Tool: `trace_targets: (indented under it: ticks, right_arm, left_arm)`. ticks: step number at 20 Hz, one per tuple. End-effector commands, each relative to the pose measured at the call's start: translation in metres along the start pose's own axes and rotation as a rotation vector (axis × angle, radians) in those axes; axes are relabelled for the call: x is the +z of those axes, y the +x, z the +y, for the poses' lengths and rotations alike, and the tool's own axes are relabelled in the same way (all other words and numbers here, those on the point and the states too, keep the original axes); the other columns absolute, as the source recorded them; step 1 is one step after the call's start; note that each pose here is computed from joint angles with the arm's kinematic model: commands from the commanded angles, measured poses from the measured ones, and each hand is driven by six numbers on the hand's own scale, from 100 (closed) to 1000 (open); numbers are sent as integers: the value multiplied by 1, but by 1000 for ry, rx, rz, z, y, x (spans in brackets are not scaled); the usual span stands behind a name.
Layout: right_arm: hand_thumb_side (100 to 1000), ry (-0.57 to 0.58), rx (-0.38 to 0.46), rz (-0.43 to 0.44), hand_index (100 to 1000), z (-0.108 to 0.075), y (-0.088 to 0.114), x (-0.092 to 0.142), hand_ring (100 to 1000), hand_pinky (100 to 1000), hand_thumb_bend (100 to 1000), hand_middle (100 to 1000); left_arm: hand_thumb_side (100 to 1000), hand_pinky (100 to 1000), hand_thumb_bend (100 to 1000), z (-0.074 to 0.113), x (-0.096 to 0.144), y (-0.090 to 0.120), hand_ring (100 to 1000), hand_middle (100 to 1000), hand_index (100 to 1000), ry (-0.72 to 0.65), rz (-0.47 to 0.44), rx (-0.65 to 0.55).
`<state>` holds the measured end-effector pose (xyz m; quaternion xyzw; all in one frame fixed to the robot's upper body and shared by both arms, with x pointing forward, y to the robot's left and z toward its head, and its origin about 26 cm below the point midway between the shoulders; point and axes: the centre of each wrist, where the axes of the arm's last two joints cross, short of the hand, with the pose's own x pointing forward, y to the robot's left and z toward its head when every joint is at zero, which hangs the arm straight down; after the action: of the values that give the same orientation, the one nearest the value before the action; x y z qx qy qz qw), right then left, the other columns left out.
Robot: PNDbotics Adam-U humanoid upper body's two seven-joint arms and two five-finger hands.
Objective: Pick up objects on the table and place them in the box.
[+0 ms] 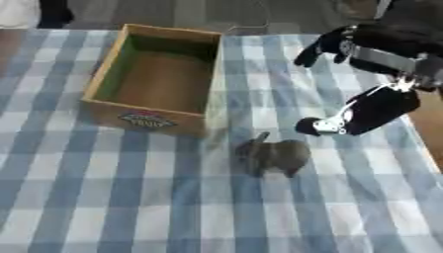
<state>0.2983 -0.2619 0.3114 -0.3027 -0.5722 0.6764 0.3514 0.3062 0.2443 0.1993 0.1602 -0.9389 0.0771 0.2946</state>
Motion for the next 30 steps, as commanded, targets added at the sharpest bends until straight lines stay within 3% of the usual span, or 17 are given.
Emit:
trace_targets:
  ticks: [1, 4, 6, 18, 27, 30]
  right_arm:
    - [328, 55, 72, 13, 894, -9, 5, 3, 947, 812, 626, 782]
    - [269, 100, 73, 23, 892, -10, 9, 0, 951, 812, 688, 777]
    - [253, 128, 61, 30, 894, -10, 12, -3, 952, 812, 648, 771]
    - [331, 183, 0, 103, 919, -4, 32, -20, 944, 796, 616, 745]
    - [288, 200, -14, 164, 902, 10, 45, -32, 940, 795, 636, 728]
    - [297, 229, -31, 168, 901, 16, 47, -35, 941, 795, 599, 730]
  left_arm:
    - [661, 808, 100, 1, -5, 6, 640, 668, 839, -14, -31, 1]
    - [651, 808, 100, 1, -6, 7, 639, 667, 838, -14, -31, 2]
    - [662, 808, 100, 1, -6, 7, 639, 667, 837, -15, -31, 4]
    - [664, 808, 100, -1, -6, 7, 639, 663, 827, -20, -34, 11]
    - [666, 808, 100, -2, -7, 8, 638, 662, 822, -22, -35, 15]
    - [666, 808, 100, -2, -7, 8, 638, 662, 822, -19, -36, 15]
